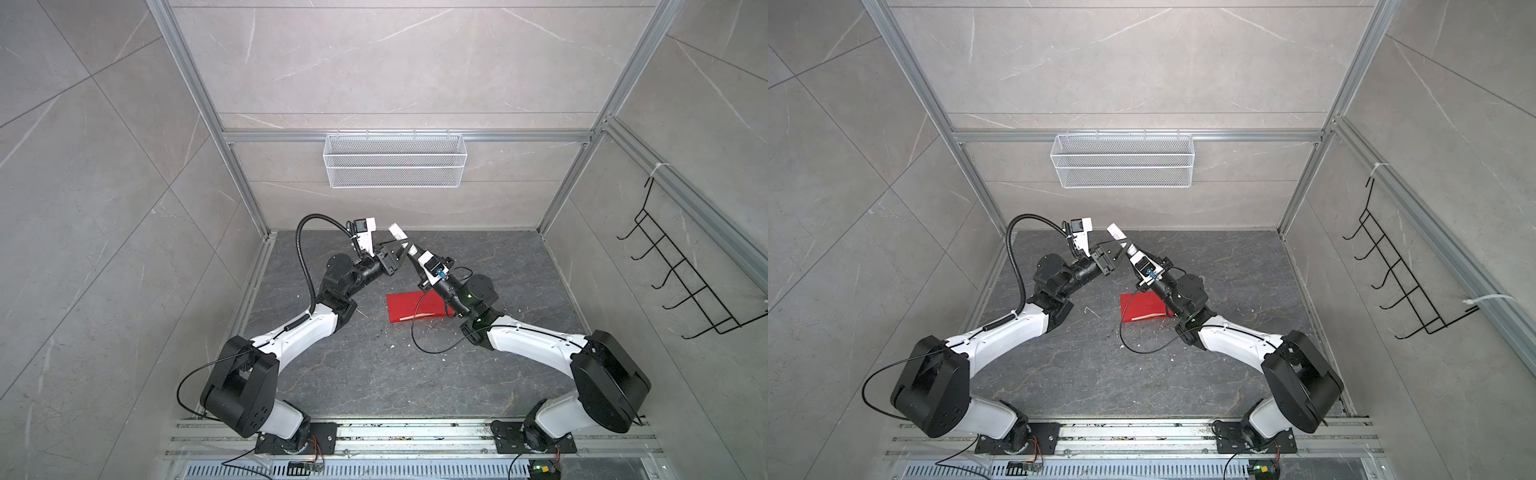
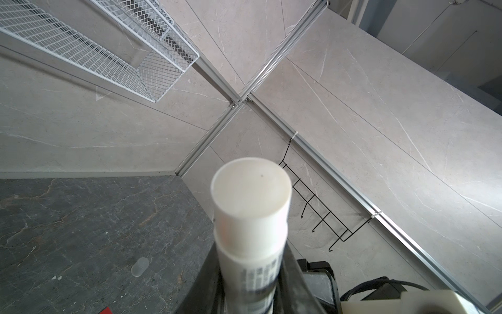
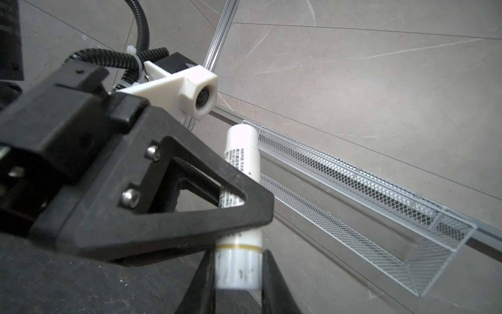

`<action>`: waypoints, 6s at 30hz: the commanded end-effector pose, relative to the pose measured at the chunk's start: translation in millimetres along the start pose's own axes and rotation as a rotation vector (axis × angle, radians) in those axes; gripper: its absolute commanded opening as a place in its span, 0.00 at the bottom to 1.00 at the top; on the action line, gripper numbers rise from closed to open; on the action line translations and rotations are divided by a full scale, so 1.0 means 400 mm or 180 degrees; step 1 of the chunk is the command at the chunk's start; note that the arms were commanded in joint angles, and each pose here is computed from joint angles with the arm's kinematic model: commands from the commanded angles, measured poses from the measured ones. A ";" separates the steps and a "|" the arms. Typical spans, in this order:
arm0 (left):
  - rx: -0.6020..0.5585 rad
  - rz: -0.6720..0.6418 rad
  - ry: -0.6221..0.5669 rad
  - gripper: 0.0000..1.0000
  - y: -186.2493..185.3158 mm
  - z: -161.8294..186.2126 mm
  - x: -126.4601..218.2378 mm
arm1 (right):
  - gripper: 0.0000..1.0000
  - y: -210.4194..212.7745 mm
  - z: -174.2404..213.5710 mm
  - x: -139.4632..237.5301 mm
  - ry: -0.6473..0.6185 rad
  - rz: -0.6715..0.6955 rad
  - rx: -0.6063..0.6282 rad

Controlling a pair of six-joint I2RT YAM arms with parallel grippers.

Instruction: Place the letter into the envelope and seal it

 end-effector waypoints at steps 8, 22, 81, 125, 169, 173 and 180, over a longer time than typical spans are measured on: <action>-0.0193 0.0215 -0.0070 0.00 -0.035 -0.016 0.000 | 0.00 -0.065 -0.054 -0.021 -0.0171 -0.0107 -0.0942; -0.0461 0.0351 0.0038 0.00 -0.059 -0.010 0.010 | 0.00 -0.209 -0.014 -0.077 -0.0747 -0.1647 -0.4070; -0.0307 0.0187 -0.0077 0.00 -0.050 -0.023 0.008 | 0.16 -0.014 -0.020 -0.014 -0.0042 0.0089 0.0050; -0.0359 0.0247 -0.0050 0.00 -0.052 -0.021 0.004 | 0.67 -0.053 -0.013 0.056 -0.0089 -0.0035 0.0008; -0.0388 0.0248 0.0008 0.00 -0.043 -0.010 0.005 | 0.00 -0.185 -0.022 -0.024 -0.0397 -0.0752 -0.2486; -0.0437 0.0282 0.0017 0.00 -0.049 -0.011 0.006 | 0.00 -0.218 -0.028 -0.050 -0.0723 -0.1436 -0.3418; -0.0438 0.0304 0.0021 0.00 -0.050 -0.011 0.004 | 0.00 -0.217 -0.024 -0.074 -0.0772 -0.1850 -0.3876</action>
Point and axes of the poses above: each gripper's point midway between its finger pads, its own x axis back along the fingers, its own y axis along the line the jaws close on, z = x × y, the point moved 7 cm from there along x, back along the fingers, and after that the axes turned 6 degrees about x, right-handed, at the moved point
